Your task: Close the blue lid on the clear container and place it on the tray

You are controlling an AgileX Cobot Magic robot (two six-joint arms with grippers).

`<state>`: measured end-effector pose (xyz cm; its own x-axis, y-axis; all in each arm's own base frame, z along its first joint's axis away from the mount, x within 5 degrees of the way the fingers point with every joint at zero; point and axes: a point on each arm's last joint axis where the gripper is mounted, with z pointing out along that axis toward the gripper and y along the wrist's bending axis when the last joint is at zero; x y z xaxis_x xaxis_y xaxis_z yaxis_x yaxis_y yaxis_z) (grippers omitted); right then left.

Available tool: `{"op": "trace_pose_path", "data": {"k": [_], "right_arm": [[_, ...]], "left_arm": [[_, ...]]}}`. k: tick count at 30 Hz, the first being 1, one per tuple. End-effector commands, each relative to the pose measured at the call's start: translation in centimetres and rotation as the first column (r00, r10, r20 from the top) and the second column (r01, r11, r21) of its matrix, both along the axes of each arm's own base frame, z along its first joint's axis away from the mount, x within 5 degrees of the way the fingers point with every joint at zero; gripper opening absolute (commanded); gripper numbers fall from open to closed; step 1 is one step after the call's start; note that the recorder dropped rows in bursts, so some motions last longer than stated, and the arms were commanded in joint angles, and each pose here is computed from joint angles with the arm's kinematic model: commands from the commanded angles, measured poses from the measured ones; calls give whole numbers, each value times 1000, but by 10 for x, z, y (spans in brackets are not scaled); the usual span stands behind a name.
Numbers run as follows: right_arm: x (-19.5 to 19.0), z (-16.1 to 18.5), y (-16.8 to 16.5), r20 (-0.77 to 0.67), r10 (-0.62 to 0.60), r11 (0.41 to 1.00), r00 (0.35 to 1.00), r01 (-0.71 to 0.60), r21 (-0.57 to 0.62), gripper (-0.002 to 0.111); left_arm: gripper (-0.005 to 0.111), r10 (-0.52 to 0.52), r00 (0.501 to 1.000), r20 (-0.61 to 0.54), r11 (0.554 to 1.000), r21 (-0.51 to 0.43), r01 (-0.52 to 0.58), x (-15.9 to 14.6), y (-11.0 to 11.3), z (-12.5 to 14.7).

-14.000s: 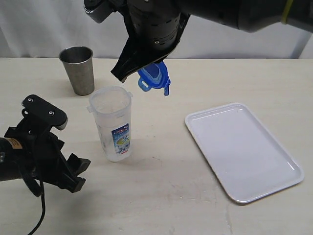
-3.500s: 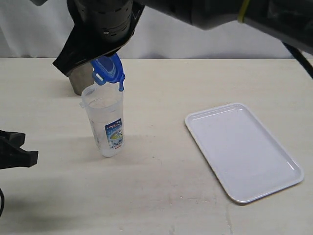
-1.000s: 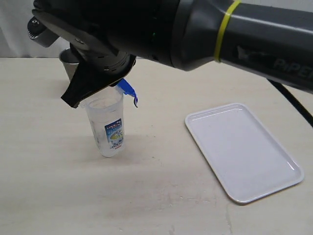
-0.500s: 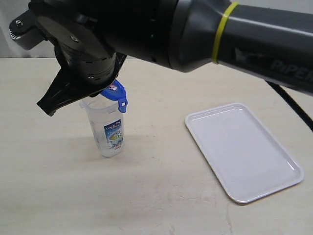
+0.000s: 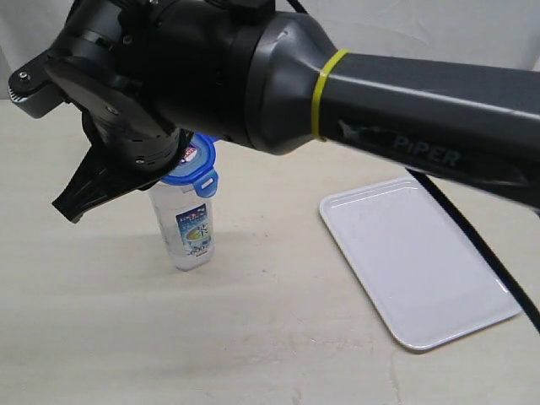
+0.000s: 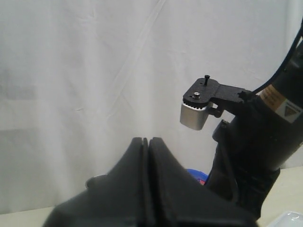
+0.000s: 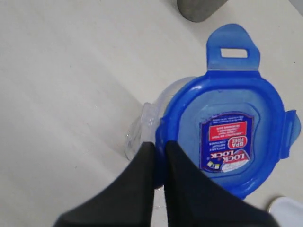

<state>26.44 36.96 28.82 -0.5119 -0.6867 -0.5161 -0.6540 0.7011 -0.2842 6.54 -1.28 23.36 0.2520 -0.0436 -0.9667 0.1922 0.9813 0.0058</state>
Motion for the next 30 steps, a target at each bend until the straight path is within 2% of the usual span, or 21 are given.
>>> {"op": "trace_pose_path", "data": {"k": [1, 11, 30], "right_arm": [[0, 4, 2, 8, 4, 1000, 1000, -5, 29, 4], [1, -7, 6, -12, 13, 1000, 1000, -12, 18, 4], [2, -8, 6, -5, 30, 1000, 1000, -30, -7, 4]], "left_arm": [[0, -10, 1000, -1, 1000, -10, 10, -1, 0, -1], [0, -11, 1000, -4, 1000, -17, 11, 0, 0, -1], [0, -11, 1000, -4, 1000, -17, 11, 0, 0, -1]]}}
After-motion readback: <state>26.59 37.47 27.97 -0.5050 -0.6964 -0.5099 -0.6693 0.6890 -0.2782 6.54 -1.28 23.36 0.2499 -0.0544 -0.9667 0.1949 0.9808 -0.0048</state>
